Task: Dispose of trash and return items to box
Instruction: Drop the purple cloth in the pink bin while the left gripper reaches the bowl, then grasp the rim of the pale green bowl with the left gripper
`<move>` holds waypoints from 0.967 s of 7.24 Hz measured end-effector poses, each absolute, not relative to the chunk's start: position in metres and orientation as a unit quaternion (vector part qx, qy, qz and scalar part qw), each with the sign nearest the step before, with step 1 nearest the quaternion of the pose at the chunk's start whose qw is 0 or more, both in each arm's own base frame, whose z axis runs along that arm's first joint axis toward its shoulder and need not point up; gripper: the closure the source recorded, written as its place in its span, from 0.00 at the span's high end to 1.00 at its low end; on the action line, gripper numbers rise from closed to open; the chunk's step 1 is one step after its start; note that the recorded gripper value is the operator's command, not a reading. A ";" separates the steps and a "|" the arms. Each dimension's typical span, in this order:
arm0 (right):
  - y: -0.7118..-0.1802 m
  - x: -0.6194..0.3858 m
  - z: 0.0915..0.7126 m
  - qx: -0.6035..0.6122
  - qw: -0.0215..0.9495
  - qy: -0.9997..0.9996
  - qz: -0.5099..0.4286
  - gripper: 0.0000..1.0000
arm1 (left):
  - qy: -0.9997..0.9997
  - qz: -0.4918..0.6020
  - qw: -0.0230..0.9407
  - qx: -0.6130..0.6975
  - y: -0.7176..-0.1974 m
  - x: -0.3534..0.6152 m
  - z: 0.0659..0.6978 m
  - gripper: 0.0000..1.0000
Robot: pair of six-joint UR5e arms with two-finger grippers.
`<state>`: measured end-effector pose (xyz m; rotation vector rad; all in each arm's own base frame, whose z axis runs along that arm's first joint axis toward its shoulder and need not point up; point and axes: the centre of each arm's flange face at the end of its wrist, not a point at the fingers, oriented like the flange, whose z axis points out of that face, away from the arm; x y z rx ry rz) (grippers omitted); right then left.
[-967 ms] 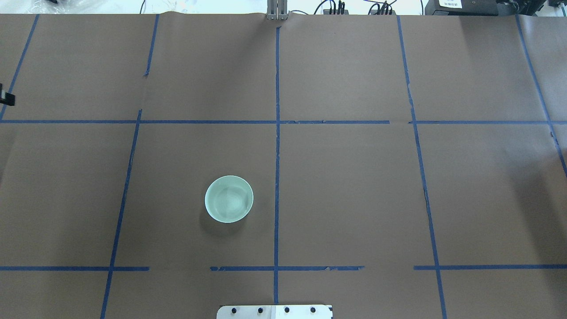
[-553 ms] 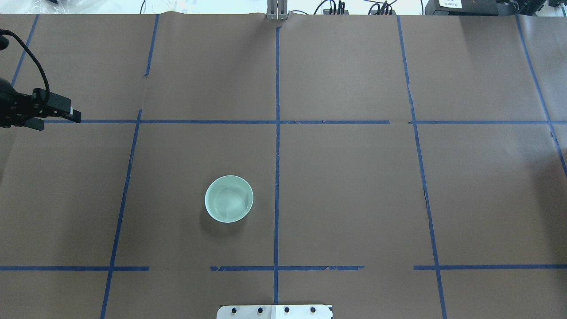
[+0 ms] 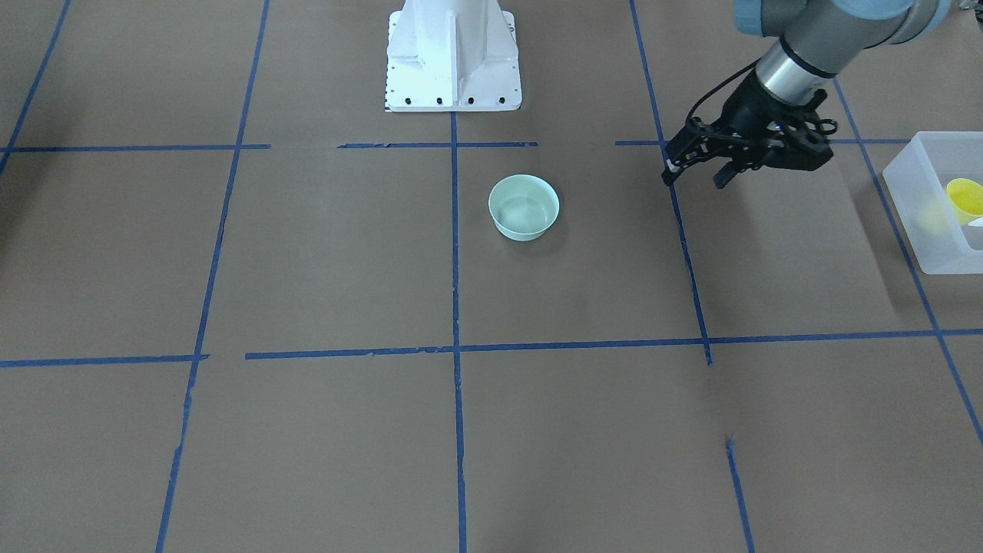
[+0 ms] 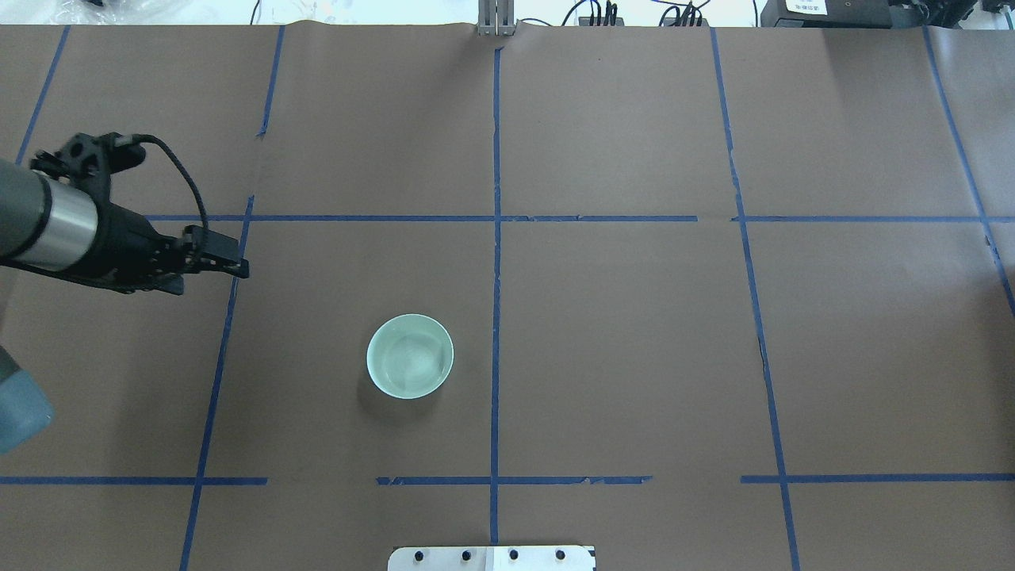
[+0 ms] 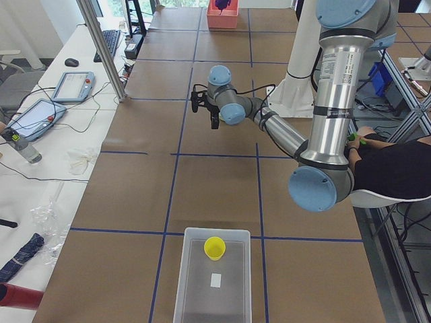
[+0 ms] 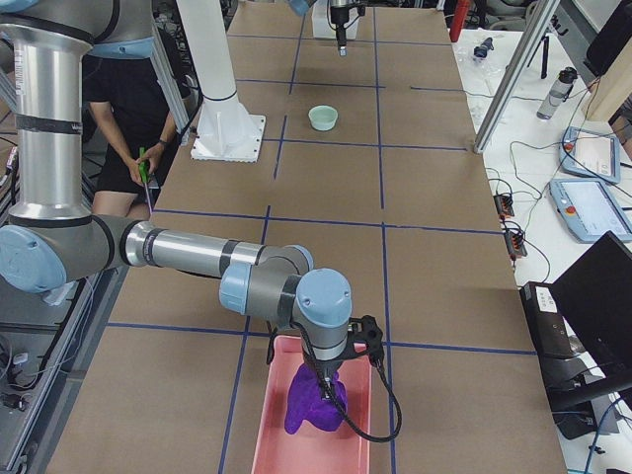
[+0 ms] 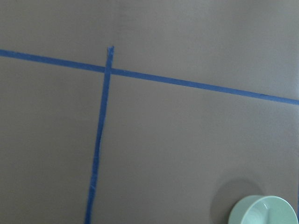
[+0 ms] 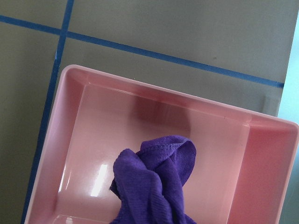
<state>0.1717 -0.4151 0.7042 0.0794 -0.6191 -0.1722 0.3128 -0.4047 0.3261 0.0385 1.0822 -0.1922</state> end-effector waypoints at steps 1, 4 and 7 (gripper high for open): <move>-0.416 0.172 0.706 0.037 0.948 -0.305 -0.082 1.00 | 0.516 -0.102 0.850 0.006 -0.395 0.351 0.314 0.99; -0.434 0.175 0.692 0.025 0.944 -0.323 -0.066 1.00 | 0.499 -0.125 0.858 -0.006 -0.375 0.443 0.300 0.94; -0.453 0.172 0.666 0.020 0.929 -0.369 -0.037 1.00 | 0.464 -0.132 0.876 -0.008 -0.351 0.502 0.297 0.77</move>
